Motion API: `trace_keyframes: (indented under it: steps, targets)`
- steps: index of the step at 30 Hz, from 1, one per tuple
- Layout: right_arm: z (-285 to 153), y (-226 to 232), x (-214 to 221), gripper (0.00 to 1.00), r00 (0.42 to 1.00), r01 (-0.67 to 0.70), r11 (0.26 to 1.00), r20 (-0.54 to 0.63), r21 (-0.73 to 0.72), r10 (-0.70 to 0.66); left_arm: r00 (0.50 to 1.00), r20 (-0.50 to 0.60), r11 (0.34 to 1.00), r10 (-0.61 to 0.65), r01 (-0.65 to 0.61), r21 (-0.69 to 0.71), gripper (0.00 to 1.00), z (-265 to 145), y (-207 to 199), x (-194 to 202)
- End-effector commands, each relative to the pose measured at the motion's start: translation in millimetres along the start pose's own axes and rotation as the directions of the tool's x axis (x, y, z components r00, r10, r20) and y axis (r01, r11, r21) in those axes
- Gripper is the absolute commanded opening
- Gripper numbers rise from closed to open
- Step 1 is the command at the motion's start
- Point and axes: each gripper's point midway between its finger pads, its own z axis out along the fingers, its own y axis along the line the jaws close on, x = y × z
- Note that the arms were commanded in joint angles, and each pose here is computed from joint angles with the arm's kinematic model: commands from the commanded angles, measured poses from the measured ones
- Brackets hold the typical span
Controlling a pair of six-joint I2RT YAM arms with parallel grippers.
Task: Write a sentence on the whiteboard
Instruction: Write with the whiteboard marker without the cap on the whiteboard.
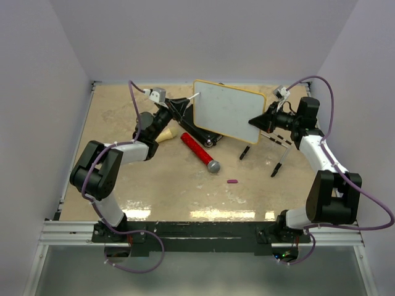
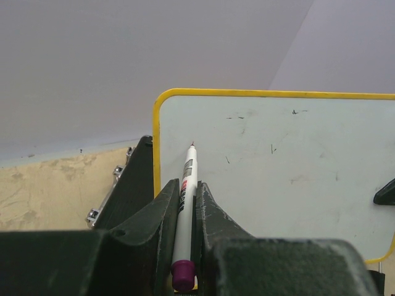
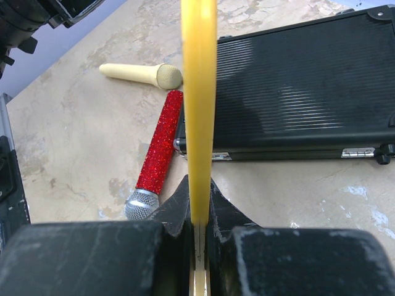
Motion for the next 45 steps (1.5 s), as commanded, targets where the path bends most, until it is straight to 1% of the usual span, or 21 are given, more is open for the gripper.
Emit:
trace_keyframes:
  steps: [1, 22, 30, 37, 45]
  targets:
    - [1, -4, -5, 0.0, 1.0, 0.026, 1.0, -0.003, 0.008, -0.026, 0.999, 0.04, 1.0, 0.015, -0.015, 0.009, 0.0, 6, 1, -13]
    - [1, -4, -5, 0.0, 1.0, 0.024, 1.0, -0.003, 0.008, -0.024, 1.0, 0.023, 1.0, 0.002, -0.002, 0.019, 0.0, 3, 0, -7]
    - [1, -4, -4, 0.0, 1.0, 0.022, 1.0, -0.003, 0.006, -0.022, 0.999, 0.029, 0.998, -0.014, 0.012, 0.057, 0.0, 7, -8, -9]
    - [1, -4, -5, 0.0, 1.0, 0.023, 1.0, -0.002, 0.006, -0.023, 1.0, 0.011, 0.996, -0.021, 0.02, 0.083, 0.0, 10, -12, -4]
    - [1, -4, -5, 0.0, 1.0, 0.024, 1.0, -0.001, 0.006, -0.024, 0.999, -0.028, 0.996, -0.019, 0.021, 0.083, 0.0, 8, -11, 6]
